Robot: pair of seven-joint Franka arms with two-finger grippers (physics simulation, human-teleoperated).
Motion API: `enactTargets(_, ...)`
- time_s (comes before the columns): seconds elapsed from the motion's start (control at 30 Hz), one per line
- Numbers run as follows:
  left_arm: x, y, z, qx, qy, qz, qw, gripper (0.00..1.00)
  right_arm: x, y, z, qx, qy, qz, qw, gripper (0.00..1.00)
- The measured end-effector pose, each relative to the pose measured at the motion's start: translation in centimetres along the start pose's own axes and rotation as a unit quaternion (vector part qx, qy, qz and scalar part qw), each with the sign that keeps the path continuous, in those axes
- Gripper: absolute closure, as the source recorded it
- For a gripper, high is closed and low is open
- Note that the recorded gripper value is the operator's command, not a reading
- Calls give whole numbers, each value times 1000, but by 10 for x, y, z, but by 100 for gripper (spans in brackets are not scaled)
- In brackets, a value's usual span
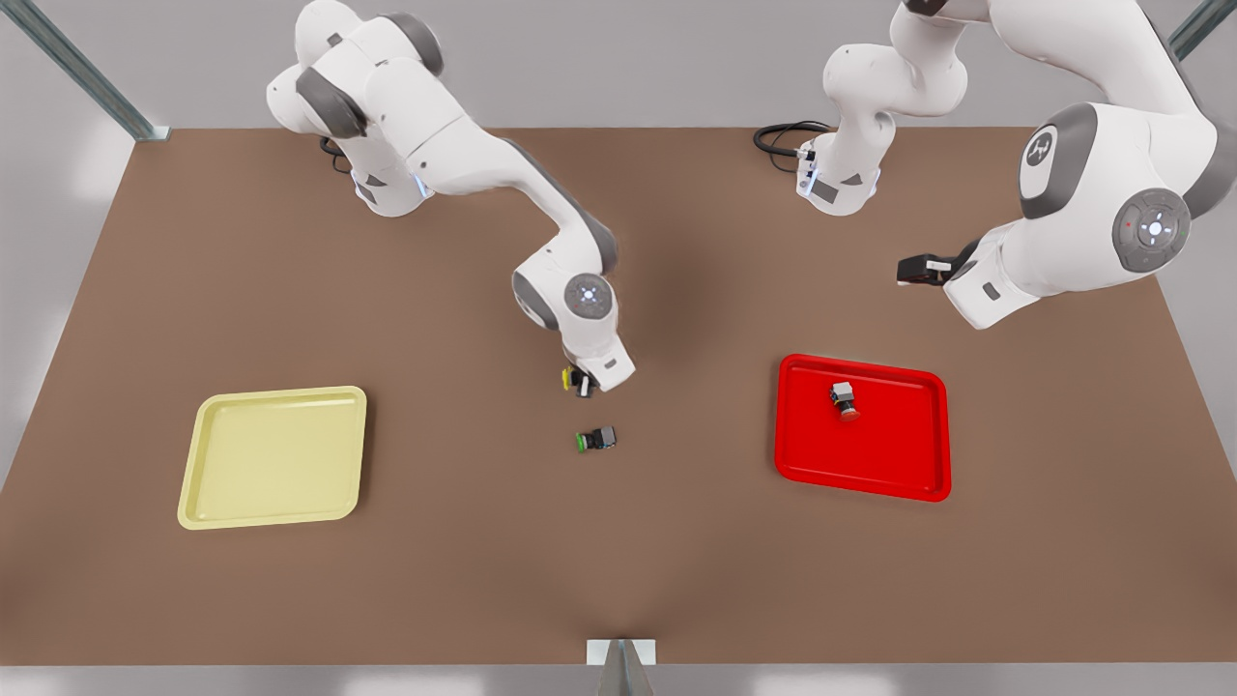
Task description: Place the switches on the corresponding trays according to their colors
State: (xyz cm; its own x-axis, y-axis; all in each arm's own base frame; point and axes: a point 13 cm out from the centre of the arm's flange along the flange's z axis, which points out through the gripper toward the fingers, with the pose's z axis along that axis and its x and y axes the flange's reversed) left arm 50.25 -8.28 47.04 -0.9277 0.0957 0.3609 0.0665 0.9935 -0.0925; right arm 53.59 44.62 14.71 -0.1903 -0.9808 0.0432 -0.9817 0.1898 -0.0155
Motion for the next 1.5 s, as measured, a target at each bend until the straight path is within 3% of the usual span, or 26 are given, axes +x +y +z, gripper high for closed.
enactTargets(0.1,1,1,0,0,3,-2,1000,0,171,-130,-40,-13,28,154,988,70)
enactTargets(0.17,2,2,1,0,4,-3,1000,0,328,-191,-39,-23,73,268,960,70)
enactTargets(0.23,2,2,1,0,5,-3,1000,0,449,-210,-34,-25,127,338,932,70)
enactTargets(0.3,3,2,1,0,6,-4,1000,0,527,-211,-11,-33,167,371,913,70)
enactTargets(0.37,3,2,1,0,6,-4,1000,0,560,-193,27,-50,196,373,905,70)
enactTargets(0.53,3,2,1,1,7,-5,1000,0,562,-194,76,-43,210,358,909,69)
enactTargets(0.57,3,2,1,1,7,-5,1000,0,558,-198,84,-38,209,356,910,52)
enactTargets(0.6,3,3,1,1,7,-6,1000,0,555,-202,89,-32,207,354,911,0)
enactTargets(0.8,5,10,1,2,10,-13,1000,0,541,-220,81,1,194,360,912,0)
enactTargets(0.97,9,26,0,7,17,-30,999,0,450,-272,-82,32,107,388,915,0)
enactTargets(1.13,10,23,1,5,21,-27,999,0,459,-205,-244,20,75,422,903,0)
enactTargets(1.5,12,24,1,7,24,-28,999,0,480,-151,-257,-37,109,469,876,0)
